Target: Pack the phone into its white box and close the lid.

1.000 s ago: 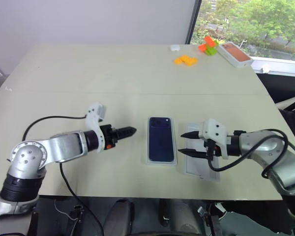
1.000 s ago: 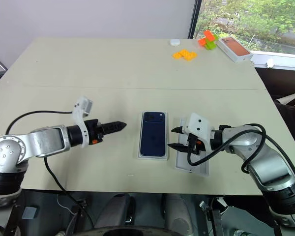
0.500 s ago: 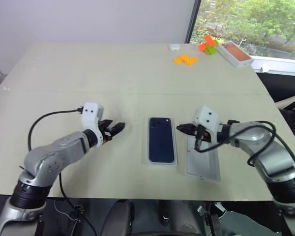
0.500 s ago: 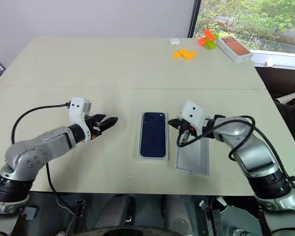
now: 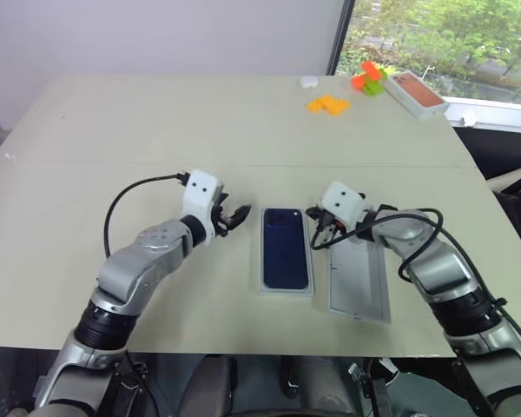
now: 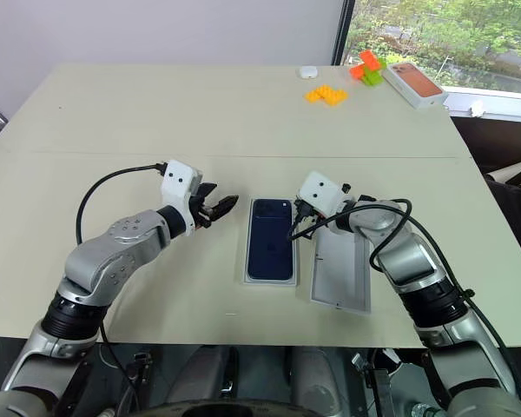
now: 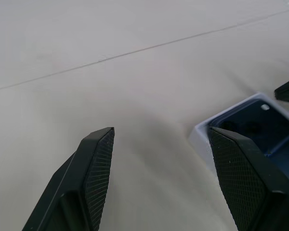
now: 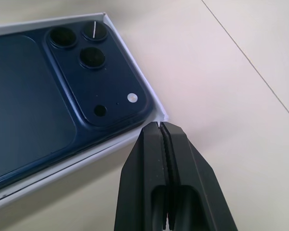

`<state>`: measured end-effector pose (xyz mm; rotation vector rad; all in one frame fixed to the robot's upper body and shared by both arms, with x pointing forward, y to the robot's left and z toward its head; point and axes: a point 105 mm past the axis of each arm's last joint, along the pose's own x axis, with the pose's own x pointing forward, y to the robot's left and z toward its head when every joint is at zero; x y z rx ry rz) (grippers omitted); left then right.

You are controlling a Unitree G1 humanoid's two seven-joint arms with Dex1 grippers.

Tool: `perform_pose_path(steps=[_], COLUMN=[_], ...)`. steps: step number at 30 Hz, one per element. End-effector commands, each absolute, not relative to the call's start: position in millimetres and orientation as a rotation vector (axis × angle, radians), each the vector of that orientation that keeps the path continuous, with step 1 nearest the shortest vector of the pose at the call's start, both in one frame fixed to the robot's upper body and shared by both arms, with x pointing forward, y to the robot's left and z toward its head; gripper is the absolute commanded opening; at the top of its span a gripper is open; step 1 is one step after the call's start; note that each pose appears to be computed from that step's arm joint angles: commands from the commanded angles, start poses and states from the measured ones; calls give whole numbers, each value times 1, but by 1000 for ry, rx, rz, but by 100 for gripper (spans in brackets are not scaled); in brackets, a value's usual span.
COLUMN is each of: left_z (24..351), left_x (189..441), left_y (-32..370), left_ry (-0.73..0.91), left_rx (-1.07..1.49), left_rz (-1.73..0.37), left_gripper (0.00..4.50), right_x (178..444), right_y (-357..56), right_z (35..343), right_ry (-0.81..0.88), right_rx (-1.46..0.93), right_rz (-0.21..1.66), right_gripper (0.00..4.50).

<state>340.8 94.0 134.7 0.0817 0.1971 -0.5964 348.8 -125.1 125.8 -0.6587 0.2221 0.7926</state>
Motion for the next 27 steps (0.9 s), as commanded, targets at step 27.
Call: perform_pose_path(steps=[27], left_z=[130], left_x=[332], left_y=[105], left_ry=[215], left_rx=[91], left_rz=[-596], left_gripper=[329], right_x=[340], right_y=[-113], right_z=[136], right_ry=[154], right_rx=[-726], right_rz=[893], right_gripper=[7])
